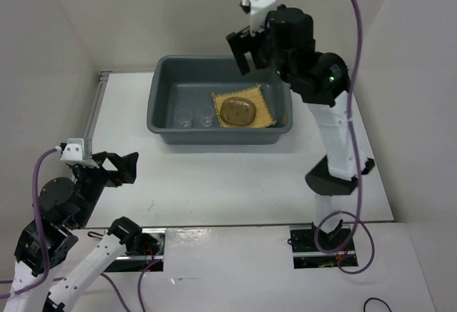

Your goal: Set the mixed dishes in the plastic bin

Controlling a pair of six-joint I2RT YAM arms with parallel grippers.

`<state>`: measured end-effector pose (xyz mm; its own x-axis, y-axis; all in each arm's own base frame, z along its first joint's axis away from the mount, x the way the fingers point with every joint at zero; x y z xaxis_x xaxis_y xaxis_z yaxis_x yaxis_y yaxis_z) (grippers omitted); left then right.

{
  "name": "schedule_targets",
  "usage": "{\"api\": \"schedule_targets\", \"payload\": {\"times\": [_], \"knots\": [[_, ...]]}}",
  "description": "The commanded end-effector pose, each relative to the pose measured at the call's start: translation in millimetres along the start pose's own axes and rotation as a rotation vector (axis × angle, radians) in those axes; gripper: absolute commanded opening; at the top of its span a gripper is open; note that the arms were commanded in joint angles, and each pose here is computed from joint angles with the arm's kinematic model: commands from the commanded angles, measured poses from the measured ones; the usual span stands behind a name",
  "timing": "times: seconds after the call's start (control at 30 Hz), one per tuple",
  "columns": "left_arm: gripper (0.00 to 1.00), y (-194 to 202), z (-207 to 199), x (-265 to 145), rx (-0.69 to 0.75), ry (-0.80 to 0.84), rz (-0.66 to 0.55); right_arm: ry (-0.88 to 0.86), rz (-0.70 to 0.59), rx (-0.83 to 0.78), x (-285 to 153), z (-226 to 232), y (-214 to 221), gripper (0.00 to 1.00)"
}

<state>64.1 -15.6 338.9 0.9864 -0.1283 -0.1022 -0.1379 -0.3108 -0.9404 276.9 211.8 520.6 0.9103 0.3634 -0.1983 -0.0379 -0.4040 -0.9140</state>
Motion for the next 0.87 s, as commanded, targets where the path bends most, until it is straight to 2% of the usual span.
{"api": "schedule_targets", "payload": {"times": [0.0, 0.1, 0.23, 0.43, 0.6, 0.83], "knots": [[1.0, -7.0, -0.5, -3.3, -0.022, 0.014, -0.057, -0.038, 0.192, -0.049, -31.1, -3.0, 30.4, 0.98], [1.0, -7.6, 0.5, -5.3, -0.035, 0.009, -0.068, 0.05, 0.275, -0.099, -82.3, -24.7, 54.8, 0.98], [1.0, -8.1, 1.3, -7.6, -0.039, 0.012, -0.078, 0.158, 0.413, -0.112, -152.7, -66.1, 122.4, 0.98], [1.0, -6.4, -1.5, 0.4, -0.025, 0.0, -0.046, 0.214, 0.451, -0.104, -221.5, -64.1, 188.5, 0.98], [1.0, -5.8, -2.4, 3.1, -0.021, -0.004, -0.035, 0.242, 0.523, -0.142, -229.5, -48.1, 248.2, 0.98], [1.0, -6.9, -0.8, -1.6, -0.029, 0.003, -0.054, 0.298, 0.551, -0.137, -239.5, -37.7, 290.1, 0.98]]}}
Point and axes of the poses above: each gripper's point midway between its finger pads, its own x axis out along the fingers, its own z axis along the line the jaws close on, y = z × x, the point moved 10 cm from there along -x, back along the fingers, and after that the axes turned 6 degrees about -x, right-handed, at the moved point
